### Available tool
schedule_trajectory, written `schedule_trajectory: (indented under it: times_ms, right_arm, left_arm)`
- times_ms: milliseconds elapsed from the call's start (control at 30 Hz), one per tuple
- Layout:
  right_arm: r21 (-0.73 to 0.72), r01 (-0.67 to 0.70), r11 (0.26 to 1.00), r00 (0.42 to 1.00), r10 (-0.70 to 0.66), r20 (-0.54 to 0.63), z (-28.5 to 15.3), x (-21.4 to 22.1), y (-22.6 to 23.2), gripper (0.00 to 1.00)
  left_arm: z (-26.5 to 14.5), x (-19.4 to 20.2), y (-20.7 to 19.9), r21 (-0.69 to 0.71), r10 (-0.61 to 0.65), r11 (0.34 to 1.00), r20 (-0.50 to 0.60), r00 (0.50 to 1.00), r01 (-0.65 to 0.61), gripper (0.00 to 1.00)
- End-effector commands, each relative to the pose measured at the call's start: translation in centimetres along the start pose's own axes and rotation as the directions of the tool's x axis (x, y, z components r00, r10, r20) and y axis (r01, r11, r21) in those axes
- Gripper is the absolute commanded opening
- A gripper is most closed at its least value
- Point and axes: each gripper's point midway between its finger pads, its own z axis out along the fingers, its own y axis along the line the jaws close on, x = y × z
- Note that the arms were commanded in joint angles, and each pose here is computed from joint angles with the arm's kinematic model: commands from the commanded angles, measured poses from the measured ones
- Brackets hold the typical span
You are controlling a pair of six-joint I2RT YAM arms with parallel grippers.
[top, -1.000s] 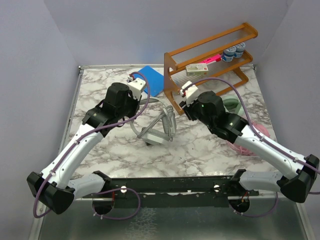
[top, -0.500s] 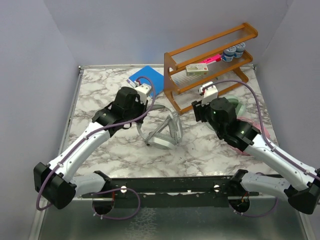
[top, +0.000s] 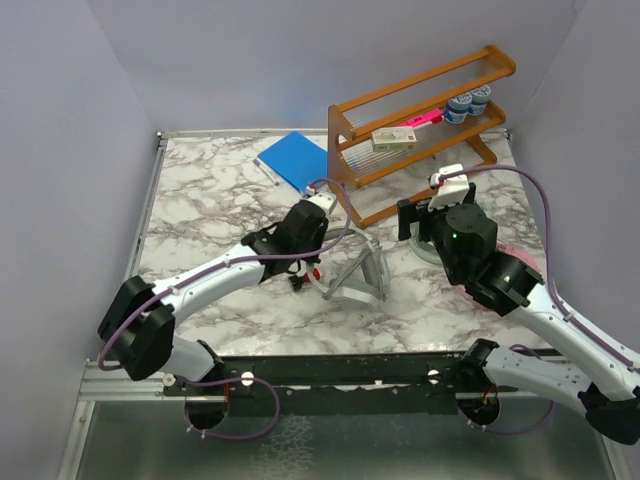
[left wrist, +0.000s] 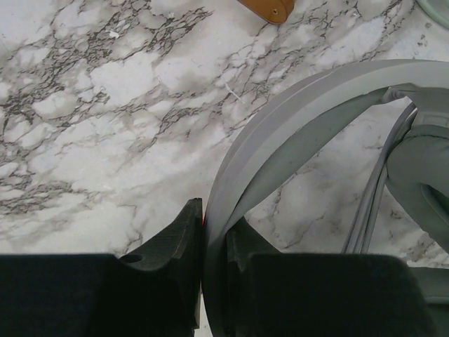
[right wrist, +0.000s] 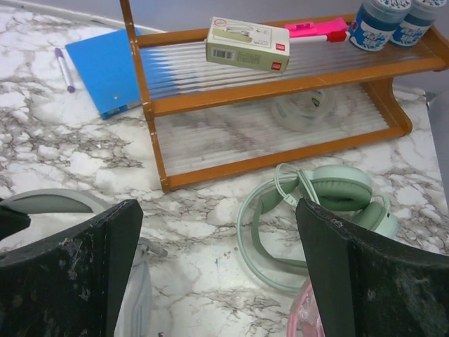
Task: Wrap the headphones
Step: Place the headphones at the center of the board.
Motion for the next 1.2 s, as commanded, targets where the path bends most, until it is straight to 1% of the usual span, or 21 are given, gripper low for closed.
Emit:
schedule_trajectory:
  times_ms: [0, 133, 233, 300, 400, 467, 500, 567, 667, 733, 833, 900, 967, 1067, 1133, 1167]
  right_arm:
    - [0.066, -0.025, 0.998, 1.000, 0.024, 0.015, -0.2, 0.4, -1.2, 1.00]
    - [0.066, -0.045, 0.997, 0.999, 0.043, 0.032, -0.7, 0.5, -1.6, 1.00]
    - [0.063, -0.048, 0.997, 0.999, 0.047, 0.024, -0.9, 0.9, -1.6, 1.00]
    - [0.069, -0.049, 0.996, 0.999, 0.049, 0.003, -0.7, 1.7, -1.5, 1.00]
    - [0.148, -0.084, 0.985, 0.994, 0.093, -0.054, -0.2, 3.5, -2.0, 1.00]
    - [0.145, -0.111, 0.983, 0.989, 0.124, -0.084, 0.3, 4.8, -1.6, 1.00]
    - [0.136, -0.126, 0.983, 0.986, 0.140, -0.096, 0.7, 5.3, -1.4, 1.00]
    - [0.125, -0.153, 0.980, 0.978, 0.168, -0.120, 1.2, 6.2, -1.3, 1.00]
    - [0.121, -0.170, 0.978, 0.970, 0.188, -0.156, 2.0, 7.5, -1.4, 1.00]
    - [0.124, -0.180, 0.976, 0.963, 0.201, -0.177, 2.3, 8.2, -1.6, 1.00]
    - [0.153, -0.208, 0.966, 0.949, 0.237, -0.209, 2.6, 9.6, -2.2, 1.00]
    - [0.216, -0.243, 0.946, 0.926, 0.292, -0.240, 3.0, 11.1, -3.6, 1.00]
    - [0.277, -0.298, 0.913, 0.884, 0.373, -0.280, 3.4, 12.8, -5.3, 1.00]
    - [0.403, -0.381, 0.832, 0.796, 0.517, -0.314, 3.8, 15.9, -8.4, 1.00]
    - [0.496, -0.394, 0.774, 0.745, 0.585, -0.320, 3.6, 17.6, -10.2, 1.00]
    - [0.533, -0.378, 0.757, 0.738, 0.594, -0.320, 3.5, 18.3, -10.8, 1.00]
  left_arm:
    - [2.5, -3.5, -1.8, 0.006, -0.106, 0.994, 0.157, 0.982, 0.106, 0.00]
    - [4.8, -3.5, -2.6, 0.011, -0.119, 0.993, 0.156, 0.981, 0.119, 0.00]
    - [6.3, -3.6, -2.5, -0.008, -0.118, 0.993, 0.154, 0.981, 0.121, 0.00]
    - [7.1, -3.6, -2.7, -0.014, -0.114, 0.993, 0.151, 0.982, 0.118, 0.00]
    - [8.2, -3.3, -2.7, -0.027, -0.116, 0.992, 0.135, 0.984, 0.121, 0.00]
    - [8.7, -3.5, -2.8, -0.027, -0.124, 0.991, 0.142, 0.982, 0.129, 0.00]
    - [8.9, -3.6, -2.8, -0.031, -0.129, 0.990, 0.149, 0.980, 0.135, 0.01]
    - [9.3, -3.5, -2.6, -0.042, -0.132, 0.989, 0.153, 0.979, 0.140, 0.07]
    - [9.7, -3.4, -2.1, -0.070, -0.127, 0.988, 0.156, 0.979, 0.139, 0.10]
    - [9.9, -3.4, -1.5, -0.089, -0.127, 0.986, 0.162, 0.979, 0.143, 0.18]
    - [10.0, -3.3, -0.7, -0.104, -0.137, 0.983, 0.160, 0.978, 0.154, 0.34]
    - [9.9, -3.2, -0.2, -0.109, -0.142, 0.981, 0.158, 0.977, 0.160, 0.43]
    - [9.4, -3.4, 0.2, -0.110, -0.145, 0.980, 0.164, 0.976, 0.164, 0.49]
    - [8.5, -3.8, 0.7, -0.108, -0.149, 0.979, 0.180, 0.972, 0.171, 0.60]
    - [7.8, -4.2, 1.0, -0.107, -0.145, 0.980, 0.188, 0.971, 0.167, 0.68]
    - [7.4, -4.4, 1.1, -0.107, -0.145, 0.980, 0.194, 0.970, 0.168, 0.70]
